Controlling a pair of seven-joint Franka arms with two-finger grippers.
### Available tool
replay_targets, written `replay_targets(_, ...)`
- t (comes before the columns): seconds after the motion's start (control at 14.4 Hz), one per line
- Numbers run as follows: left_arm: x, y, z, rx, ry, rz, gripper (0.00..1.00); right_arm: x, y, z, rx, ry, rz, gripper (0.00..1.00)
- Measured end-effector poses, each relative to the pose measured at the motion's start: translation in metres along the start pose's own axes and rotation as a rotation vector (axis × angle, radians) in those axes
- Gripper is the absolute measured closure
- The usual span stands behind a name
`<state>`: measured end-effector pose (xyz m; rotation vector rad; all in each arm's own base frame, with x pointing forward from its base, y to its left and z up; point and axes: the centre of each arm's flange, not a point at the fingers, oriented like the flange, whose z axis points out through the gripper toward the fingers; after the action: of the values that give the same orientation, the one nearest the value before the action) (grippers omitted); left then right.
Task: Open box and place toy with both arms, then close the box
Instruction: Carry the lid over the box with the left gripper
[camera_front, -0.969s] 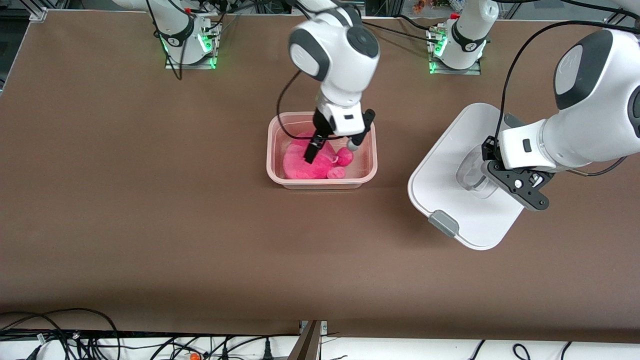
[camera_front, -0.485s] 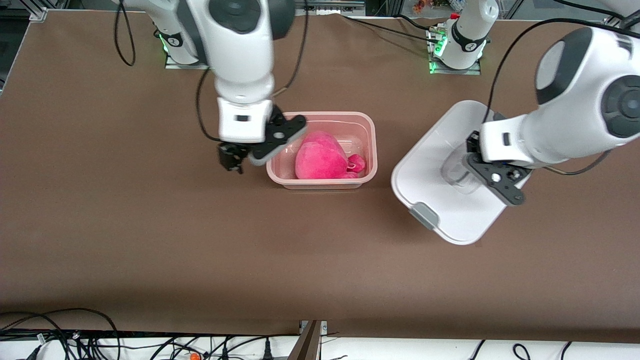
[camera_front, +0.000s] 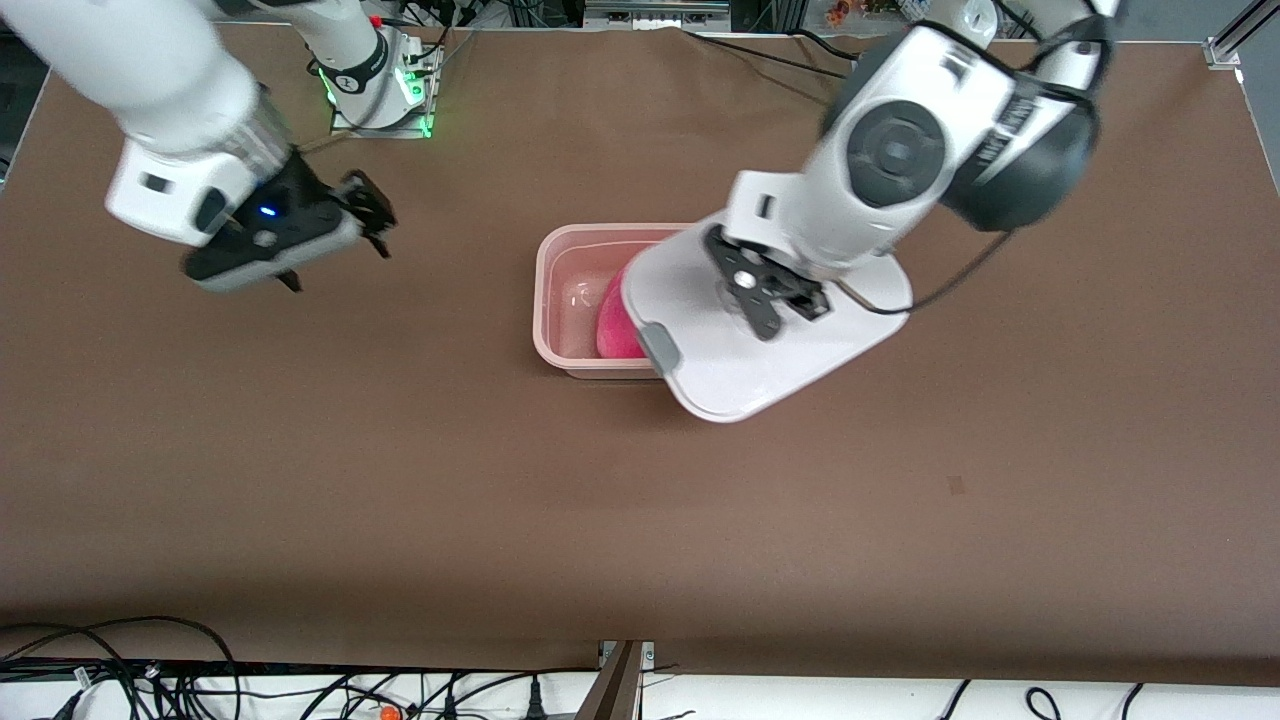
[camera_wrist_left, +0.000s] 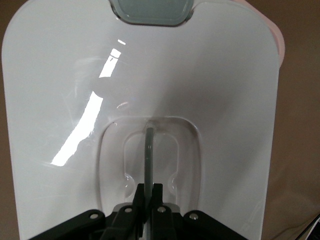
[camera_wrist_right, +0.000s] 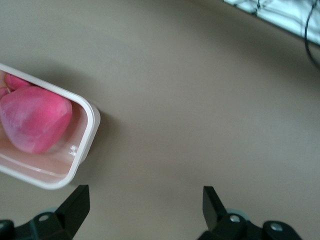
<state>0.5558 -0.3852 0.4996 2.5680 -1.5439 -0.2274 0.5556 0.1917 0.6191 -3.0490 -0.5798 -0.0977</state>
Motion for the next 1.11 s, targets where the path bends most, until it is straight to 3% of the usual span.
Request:
replay_targets(0.21,0.047,0.061,0.033,0.032,0.003,0.108,0.93,-0.017,0.028,0.006,0.025,-0.029,0.066,0.0)
replay_targets(0.55,0.102,0.141,0.108,0.105,-0.038,0.258,0.93,-0.027,0.063,0.0,0.029,-0.03,0.132,0.0)
replay_targets(1.11,0.105,0.118,0.135,0.124,-0.034,0.375,0.93,-0.03,0.075,0.001,0.027,-0.036,0.209,0.0)
